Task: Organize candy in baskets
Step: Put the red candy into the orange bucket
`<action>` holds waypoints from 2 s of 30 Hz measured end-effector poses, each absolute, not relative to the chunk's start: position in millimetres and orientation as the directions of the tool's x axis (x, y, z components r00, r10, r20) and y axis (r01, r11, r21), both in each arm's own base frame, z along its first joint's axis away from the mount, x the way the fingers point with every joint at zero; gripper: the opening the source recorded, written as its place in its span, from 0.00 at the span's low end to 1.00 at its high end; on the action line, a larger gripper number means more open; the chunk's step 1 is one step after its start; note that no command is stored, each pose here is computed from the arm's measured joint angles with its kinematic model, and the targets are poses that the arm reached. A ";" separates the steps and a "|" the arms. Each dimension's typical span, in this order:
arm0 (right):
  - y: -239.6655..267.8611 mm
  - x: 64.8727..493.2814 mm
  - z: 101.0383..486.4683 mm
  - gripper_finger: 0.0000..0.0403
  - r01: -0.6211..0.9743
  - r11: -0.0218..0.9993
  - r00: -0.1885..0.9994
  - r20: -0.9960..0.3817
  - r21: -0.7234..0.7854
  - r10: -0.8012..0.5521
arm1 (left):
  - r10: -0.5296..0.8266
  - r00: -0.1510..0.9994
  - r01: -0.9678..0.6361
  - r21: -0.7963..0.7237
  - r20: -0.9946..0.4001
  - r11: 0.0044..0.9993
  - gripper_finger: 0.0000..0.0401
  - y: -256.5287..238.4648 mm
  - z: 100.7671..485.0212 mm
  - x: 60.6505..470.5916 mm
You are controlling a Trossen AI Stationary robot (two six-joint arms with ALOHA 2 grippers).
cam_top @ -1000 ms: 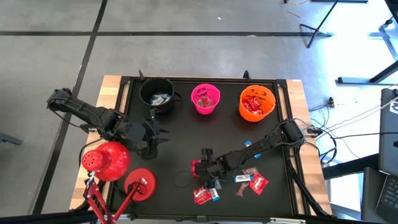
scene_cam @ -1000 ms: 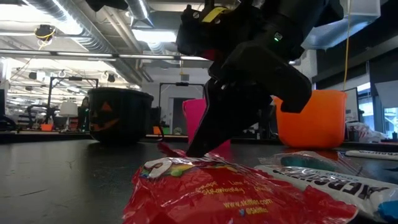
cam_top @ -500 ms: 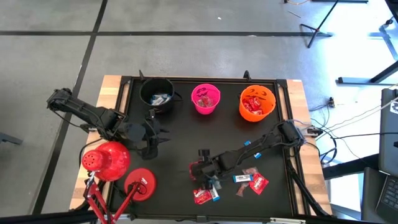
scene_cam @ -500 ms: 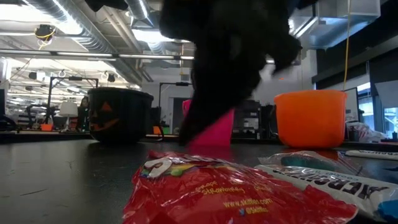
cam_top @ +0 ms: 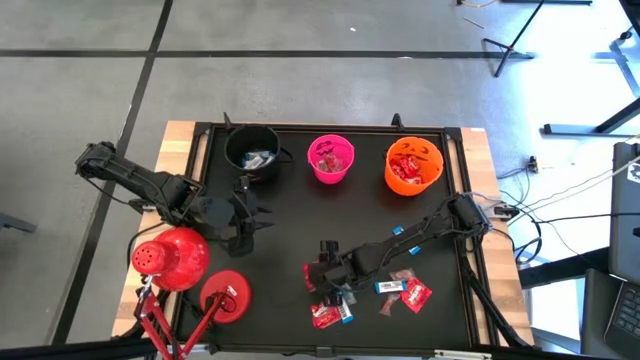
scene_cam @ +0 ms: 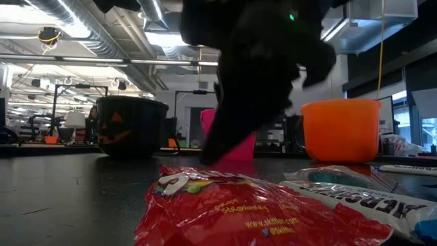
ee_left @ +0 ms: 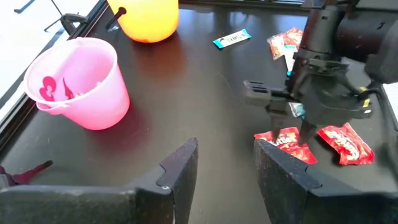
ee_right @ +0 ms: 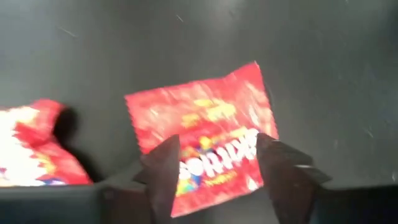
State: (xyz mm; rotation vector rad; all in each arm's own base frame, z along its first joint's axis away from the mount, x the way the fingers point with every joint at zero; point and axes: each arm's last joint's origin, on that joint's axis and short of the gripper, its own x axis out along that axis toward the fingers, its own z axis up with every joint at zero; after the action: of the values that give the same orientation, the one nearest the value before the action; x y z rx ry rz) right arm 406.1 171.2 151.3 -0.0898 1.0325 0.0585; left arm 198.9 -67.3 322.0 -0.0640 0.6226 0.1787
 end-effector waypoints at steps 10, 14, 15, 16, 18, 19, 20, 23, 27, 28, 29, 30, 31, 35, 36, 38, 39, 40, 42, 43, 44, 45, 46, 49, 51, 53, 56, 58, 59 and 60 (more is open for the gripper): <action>159.6 394.2 129.9 0.65 -0.017 1.000 0.458 -0.889 0.003 0.010 | 0.147 0.798 -0.186 -0.006 -0.585 0.983 0.37 -67.3 322.1 199.0; 158.5 391.7 127.4 0.60 -0.010 1.000 0.450 -0.893 -0.021 -0.014 | 0.147 0.798 -0.186 -0.007 -0.585 0.982 0.37 -67.3 322.1 199.0; 158.5 391.7 127.4 0.57 -0.011 1.000 0.449 -0.893 -0.021 -0.014 | 0.147 0.798 -0.187 -0.008 -0.585 0.982 0.37 -67.3 322.1 199.0; 158.5 391.6 127.0 0.54 -0.012 1.000 0.448 -0.894 -0.022 -0.015 | 0.147 0.798 -0.187 -0.008 -0.585 0.982 0.37 -67.3 322.1 199.0; 158.2 391.1 126.2 0.47 -0.014 1.000 0.443 -0.897 -0.026 -0.018 | 0.147 0.798 -0.187 -0.008 -0.585 0.982 0.37 -67.3 322.1 199.0; 158.2 391.1 126.2 0.42 -0.014 1.000 0.442 -0.897 -0.027 -0.018 | 0.147 0.798 -0.187 -0.008 -0.585 0.982 0.37 -67.3 322.1 199.0; 158.1 390.9 125.8 0.38 -0.016 0.999 0.440 -0.898 -0.029 -0.019 | 0.147 0.798 -0.187 -0.009 -0.584 0.982 0.37 -67.4 322.1 199.0; 157.9 390.5 125.0 0.23 -0.024 0.999 0.437 -0.899 -0.038 -0.024 | 0.147 0.798 -0.187 -0.009 -0.584 0.982 0.37 -67.4 322.1 199.0; 157.6 390.2 124.3 0.06 -0.039 0.998 0.434 -0.900 -0.051 -0.029 | 0.147 0.798 -0.187 -0.009 -0.584 0.982 0.37 -67.3 322.1 199.0; 157.5 390.1 124.2 0.03 -0.038 0.998 0.433 -0.901 -0.052 -0.030 | 0.147 0.798 -0.187 -0.009 -0.584 0.982 0.37 -67.4 322.1 199.0; 157.4 390.2 124.2 0.02 -0.038 0.998 0.434 -0.901 -0.053 -0.031 | 0.147 0.798 -0.187 -0.008 -0.584 0.982 0.37 -67.4 322.1 199.0; 157.5 390.1 124.2 0.02 -0.038 0.998 0.434 -0.901 -0.053 -0.032 | 0.147 0.798 -0.187 -0.008 -0.584 0.982 0.37 -67.3 322.1 199.0; 157.5 390.1 124.5 0.03 -0.038 0.998 0.434 -0.900 -0.053 -0.032 | 0.147 0.798 -0.187 -0.008 -0.584 0.982 0.37 -67.3 322.1 199.0; 157.6 389.2 129.2 0.01 -0.039 0.998 0.442 -0.897 -0.050 -0.027 | 0.147 0.798 -0.187 -0.008 -0.584 0.982 0.37 -67.4 322.0 199.1; 157.4 388.8 131.4 0.01 -0.041 0.998 0.446 -0.895 -0.051 -0.027 | 0.147 0.798 -0.187 -0.008 -0.584 0.982 0.37 -67.4 322.1 199.1; 156.1 386.6 136.4 0.01 -0.037 0.997 0.447 -0.894 -0.064 -0.041 | 0.147 0.798 -0.187 -0.008 -0.585 0.982 0.37 -67.4 321.9 199.1; 155.5 385.6 139.6 0.00 -0.035 0.997 0.450 -0.892 -0.068 -0.045 | 0.148 0.798 -0.188 -0.008 -0.584 0.982 0.37 -67.3 322.1 199.1; 155.0 384.8 142.4 0.00 -0.035 0.997 0.454 -0.890 -0.069 -0.046 | 0.148 0.798 -0.187 -0.008 -0.584 0.982 0.37 -67.4 322.0 199.1; 154.4 383.5 149.4 0.00 -0.034 0.997 0.464 -0.885 -0.066 -0.043 | 0.148 0.798 -0.187 -0.008 -0.584 0.982 0.37 -67.4 322.0 199.1; 154.1 383.1 154.1 0.00 -0.031 0.997 0.477 -0.878 -0.065 -0.042 | 0.148 0.798 -0.188 -0.008 -0.584 0.982 0.37 -67.3 322.0 199.1; 154.0 382.9 159.6 0.00 -0.029 0.998 0.491 -0.870 -0.063 -0.040 | 0.148 0.798 -0.188 -0.008 -0.584 0.982 0.37 -67.4 322.0 199.1; 154.1 382.7 164.5 0.00 -0.026 0.998 0.504 -0.863 -0.063 -0.041 | 0.148 0.798 -0.188 -0.008 -0.584 0.982 0.37 -67.4 322.0 199.1; 153.9 382.1 168.2 0.00 -0.025 0.998 0.512 -0.858 -0.061 -0.040 | 0.147 0.798 -0.187 -0.008 -0.584 0.982 0.37 -67.4 321.9 199.1; 153.7 381.3 171.2 0.00 -0.022 0.999 0.512 -0.858 -0.048 -0.030 | 0.148 0.798 -0.190 -0.012 -0.585 0.982 0.37 -67.4 321.9 199.1; 154.3 382.1 171.8 0.01 -0.026 0.999 0.518 -0.855 -0.032 -0.014 | 0.148 0.798 -0.191 -0.012 -0.585 0.982 0.37 -67.4 321.9 199.1; 155.5 383.3 172.6 0.04 -0.037 0.999 0.526 -0.850 -0.008 0.013 | 0.148 0.798 -0.192 -0.013 -0.585 0.981 0.37 -67.4 321.9 199.1; 157.5 384.3 170.7 0.15 -0.074 0.997 0.515 -0.855 0.028 0.062 | 0.148 0.798 -0.195 -0.018 -0.585 0.981 0.37 -67.3 321.9 199.1; 158.7 386.0 167.6 0.25 -0.092 0.995 0.518 -0.853 0.025 0.069 | 0.148 0.797 -0.196 -0.020 -0.585 0.980 0.37 -67.4 321.8 199.1; 158.7 386.1 167.2 0.31 -0.100 0.995 0.518 -0.853 0.019 0.069 | 0.148 0.797 -0.196 -0.019 -0.585 0.980 0.37 -67.3 321.7 199.1; 158.9 386.4 167.3 0.38 -0.106 0.994 0.521 -0.851 0.017 0.070 | 0.148 0.797 -0.196 -0.019 -0.586 0.980 0.37 -67.3 321.7 199.1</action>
State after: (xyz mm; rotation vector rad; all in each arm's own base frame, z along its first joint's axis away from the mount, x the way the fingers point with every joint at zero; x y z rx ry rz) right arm 386.4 158.9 167.3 -0.0382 1.0171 0.1058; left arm 199.1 -67.3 321.7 -0.0801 0.6221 0.1853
